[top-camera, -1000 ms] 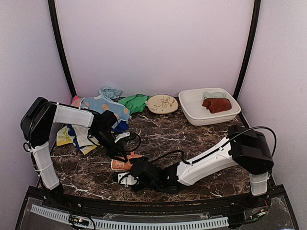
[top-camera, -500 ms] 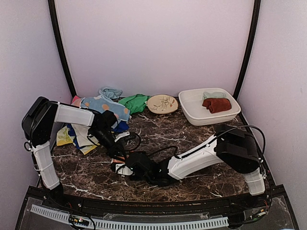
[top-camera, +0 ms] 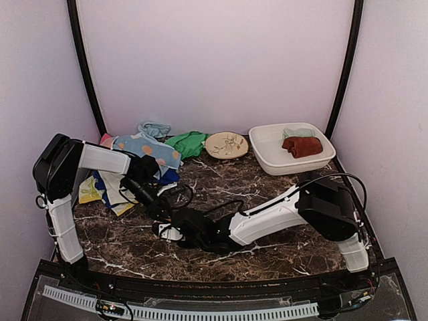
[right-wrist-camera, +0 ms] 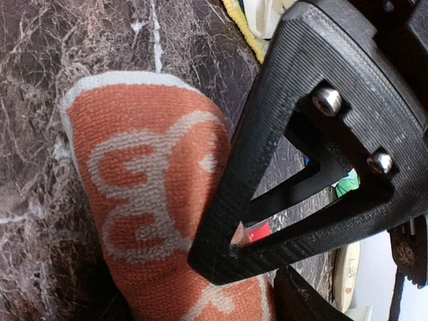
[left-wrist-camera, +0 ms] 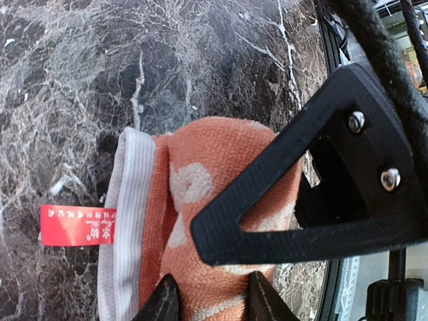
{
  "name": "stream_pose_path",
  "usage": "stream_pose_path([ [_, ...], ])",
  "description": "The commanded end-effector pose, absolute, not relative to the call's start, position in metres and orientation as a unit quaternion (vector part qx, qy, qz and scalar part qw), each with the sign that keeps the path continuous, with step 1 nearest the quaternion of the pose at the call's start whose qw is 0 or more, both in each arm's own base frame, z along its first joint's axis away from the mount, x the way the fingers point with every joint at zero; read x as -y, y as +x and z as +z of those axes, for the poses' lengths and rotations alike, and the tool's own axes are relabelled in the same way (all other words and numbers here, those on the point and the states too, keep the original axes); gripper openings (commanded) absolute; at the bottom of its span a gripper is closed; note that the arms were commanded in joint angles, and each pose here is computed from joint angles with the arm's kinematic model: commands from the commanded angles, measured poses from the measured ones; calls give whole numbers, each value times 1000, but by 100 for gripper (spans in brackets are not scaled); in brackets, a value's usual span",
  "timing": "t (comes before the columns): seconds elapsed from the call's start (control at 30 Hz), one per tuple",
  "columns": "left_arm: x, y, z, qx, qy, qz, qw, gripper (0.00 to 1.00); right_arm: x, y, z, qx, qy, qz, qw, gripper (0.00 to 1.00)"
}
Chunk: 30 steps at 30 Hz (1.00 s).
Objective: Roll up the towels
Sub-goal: Pick up the towel from the center of the board.
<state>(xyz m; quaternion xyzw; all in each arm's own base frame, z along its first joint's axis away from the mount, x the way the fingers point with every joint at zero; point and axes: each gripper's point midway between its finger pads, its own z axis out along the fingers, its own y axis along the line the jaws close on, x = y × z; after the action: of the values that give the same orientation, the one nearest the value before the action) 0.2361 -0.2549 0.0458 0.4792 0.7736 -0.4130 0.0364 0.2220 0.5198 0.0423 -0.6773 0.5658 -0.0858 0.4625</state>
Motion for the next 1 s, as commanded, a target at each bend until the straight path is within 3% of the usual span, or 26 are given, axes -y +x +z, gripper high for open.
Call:
stream_pose_path([
  [0.0, 248, 219, 39, -775, 460, -433, -15, 36, -511, 222, -8, -583, -709, -76, 390, 65],
  [0.17, 237, 235, 46, -784, 438, -440, 2, 38, -513, 212, -23, -608, -718, -26, 338, 42],
  [0.27, 221, 262, 63, -794, 414, -443, 38, 48, -510, 210, -28, -639, -711, 9, 293, 27],
  [0.4, 193, 298, 97, -808, 399, -419, 111, 60, -508, 201, -32, -684, -690, 75, 224, 15],
  [0.53, 164, 324, 131, -817, 378, -400, 173, 61, -508, 203, -28, -732, -642, 121, 193, 0],
  [0.67, 138, 340, 148, -832, 352, -375, 210, 59, -507, 240, 8, -803, -522, 192, 213, 0],
  [0.8, 129, 345, 154, -837, 349, -348, 239, 58, -489, 299, 80, -854, -356, 270, 267, 0],
  [0.97, 129, 346, 155, -838, 343, -346, 248, 57, -418, 373, 171, -872, -104, 354, 321, 0],
])
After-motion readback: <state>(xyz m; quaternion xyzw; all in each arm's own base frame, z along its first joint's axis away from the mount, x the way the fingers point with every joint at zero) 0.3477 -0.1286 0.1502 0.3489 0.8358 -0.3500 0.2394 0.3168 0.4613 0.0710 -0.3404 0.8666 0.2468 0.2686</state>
